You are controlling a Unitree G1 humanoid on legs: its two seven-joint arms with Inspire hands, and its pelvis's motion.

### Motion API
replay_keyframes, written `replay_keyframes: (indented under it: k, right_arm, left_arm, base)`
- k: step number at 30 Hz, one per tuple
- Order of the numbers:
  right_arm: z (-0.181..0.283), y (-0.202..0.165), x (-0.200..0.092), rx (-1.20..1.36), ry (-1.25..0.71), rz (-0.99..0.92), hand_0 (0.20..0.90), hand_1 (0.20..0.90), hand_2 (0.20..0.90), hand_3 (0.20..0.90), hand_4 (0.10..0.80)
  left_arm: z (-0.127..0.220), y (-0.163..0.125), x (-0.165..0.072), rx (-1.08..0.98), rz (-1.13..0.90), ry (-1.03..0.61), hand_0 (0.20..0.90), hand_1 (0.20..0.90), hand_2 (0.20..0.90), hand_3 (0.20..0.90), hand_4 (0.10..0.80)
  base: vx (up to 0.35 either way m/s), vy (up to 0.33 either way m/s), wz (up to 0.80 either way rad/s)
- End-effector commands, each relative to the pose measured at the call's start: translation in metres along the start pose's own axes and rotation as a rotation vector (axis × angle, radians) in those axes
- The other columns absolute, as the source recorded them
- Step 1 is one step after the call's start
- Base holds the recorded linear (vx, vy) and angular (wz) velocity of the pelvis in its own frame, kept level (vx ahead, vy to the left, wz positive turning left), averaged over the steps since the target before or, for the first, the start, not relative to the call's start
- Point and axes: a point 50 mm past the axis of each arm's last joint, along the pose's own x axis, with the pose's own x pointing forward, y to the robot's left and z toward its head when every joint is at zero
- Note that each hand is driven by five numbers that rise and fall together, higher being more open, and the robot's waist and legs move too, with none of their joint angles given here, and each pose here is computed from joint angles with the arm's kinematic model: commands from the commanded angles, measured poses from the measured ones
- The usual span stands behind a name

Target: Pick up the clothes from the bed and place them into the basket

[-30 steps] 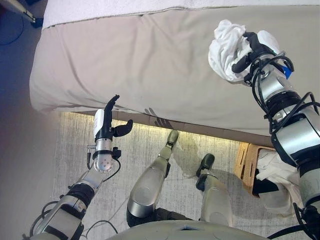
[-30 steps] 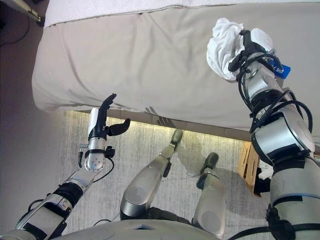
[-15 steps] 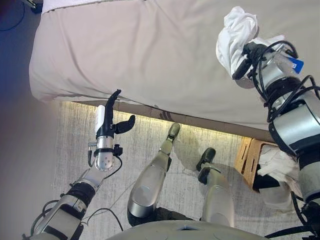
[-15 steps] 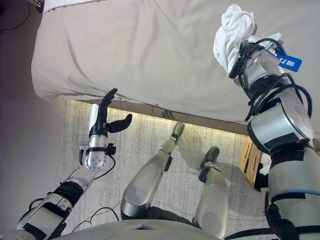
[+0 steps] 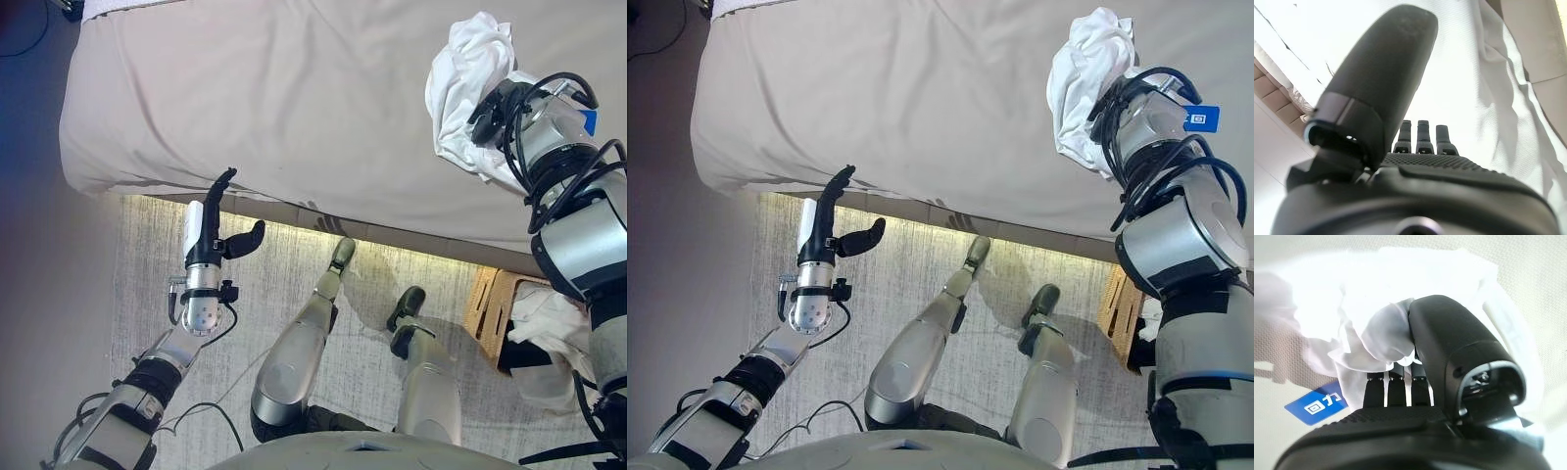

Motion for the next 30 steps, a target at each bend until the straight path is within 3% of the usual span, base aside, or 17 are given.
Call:
replay_keyframes:
  k: [1,16,30]
  right_arm:
    - [0.004,-0.030,-0.004,-0.017,-0.067,-0.165,0.300,0.300,0.300,0.200,0.100]
    - [-0.016,-0.030,-0.013,0.315,-0.335,-0.214,0.300,0.300,0.300,0.200,0.100]
    - [-0.049,-0.022,-0.019,1.082,-0.453,-0.071,0.300,0.300,0.300,0.200,0.100]
  left_arm:
    - [0.018,0.019,0.013,-0.067,0.113,-0.117,0.900,0.900,0.900,0.900,0.800]
    - [0.007,0.032,0.016,-0.023,0.137,-0.056,0.900,0.900,0.900,0.900,0.800]
    - [-0.016,0.031,-0.001,0.054,0.076,0.045,0.900,0.900,0.900,0.900,0.800]
  base:
    - [-0.016,0.002,-0.05]
    - [0.028,0.005,-0.16]
    - [0.047,-0.037,-0.10]
